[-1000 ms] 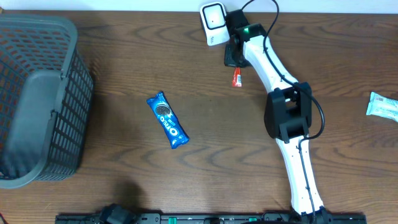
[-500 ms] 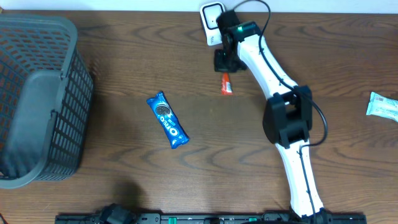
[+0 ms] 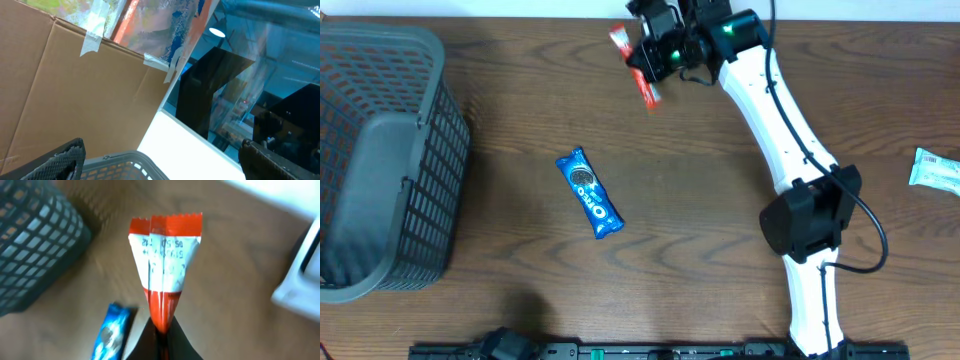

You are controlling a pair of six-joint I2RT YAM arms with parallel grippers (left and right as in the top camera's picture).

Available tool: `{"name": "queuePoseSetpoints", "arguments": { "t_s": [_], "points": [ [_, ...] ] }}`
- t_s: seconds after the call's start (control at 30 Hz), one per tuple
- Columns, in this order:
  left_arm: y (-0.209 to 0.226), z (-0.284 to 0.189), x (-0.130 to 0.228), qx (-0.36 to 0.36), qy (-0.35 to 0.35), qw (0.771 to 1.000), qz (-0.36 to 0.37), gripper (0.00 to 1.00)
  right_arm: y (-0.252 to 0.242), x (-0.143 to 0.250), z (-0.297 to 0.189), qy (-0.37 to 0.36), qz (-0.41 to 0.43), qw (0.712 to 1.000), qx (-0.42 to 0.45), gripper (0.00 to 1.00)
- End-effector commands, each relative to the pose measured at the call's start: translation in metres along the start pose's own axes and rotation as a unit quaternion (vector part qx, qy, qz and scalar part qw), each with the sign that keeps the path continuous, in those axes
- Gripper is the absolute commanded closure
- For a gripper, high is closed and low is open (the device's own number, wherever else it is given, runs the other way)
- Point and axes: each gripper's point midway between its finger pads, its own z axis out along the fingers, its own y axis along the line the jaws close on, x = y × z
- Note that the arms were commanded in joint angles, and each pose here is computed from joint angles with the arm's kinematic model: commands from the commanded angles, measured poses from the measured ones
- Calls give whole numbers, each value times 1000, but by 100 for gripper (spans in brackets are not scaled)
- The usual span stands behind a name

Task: Scan the item barcode

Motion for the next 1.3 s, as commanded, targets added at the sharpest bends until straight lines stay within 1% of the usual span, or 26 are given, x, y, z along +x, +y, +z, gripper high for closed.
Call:
{"name": "queuePoseSetpoints", "arguments": {
  "t_s": [0.0,0.1,0.17,0.23,0.33,0.43,0.53,0.7,0.83,0.9,1.0,1.07,1.17,1.27],
  "points": [
    [4,-2,-3,-3,-4,1000,-10,2,18,-27,-2,-67,-78,991,-84,99],
    [4,-2,-3,-3,-4,1000,-10,2,19,-46,-9,-128,-128,973,-140,99],
    [4,-2,-3,-3,-4,1000,-10,2,18,-49,-17,-163,-178,952,-187,99],
    [4,-2,-3,-3,-4,1000,-10,2,9,-48,-23,-200,-226,925,-231,99],
    [4,-2,-3,-3,-4,1000,-10,2,-11,-40,-28,-240,-273,891,-271,99],
    [4,-2,-3,-3,-4,1000,-10,2,-28,-17,-34,-274,-345,836,-326,99],
    [4,-2,-3,-3,-4,1000,-10,2,-47,-4,-17,-284,-367,828,-315,99],
    [4,-2,-3,-3,-4,1000,-10,2,-62,12,1,-313,-439,793,-284,99],
    [4,-2,-3,-3,-4,1000,-10,2,-75,21,10,-335,-501,758,-249,99],
    [4,-2,-3,-3,-4,1000,-10,2,-80,24,15,-342,-522,747,-229,99],
    [4,-2,-3,-3,-4,1000,-10,2,-96,22,25,-346,-534,750,-182,99],
    [4,-2,-3,-3,-4,1000,-10,2,-104,24,29,-348,-545,746,-161,99],
    [4,-2,-3,-3,-4,1000,-10,2,-113,26,34,-351,-570,731,-133,99],
    [4,-2,-3,-3,-4,1000,-10,2,-123,23,41,-347,-576,733,-97,99]
  ]
}}
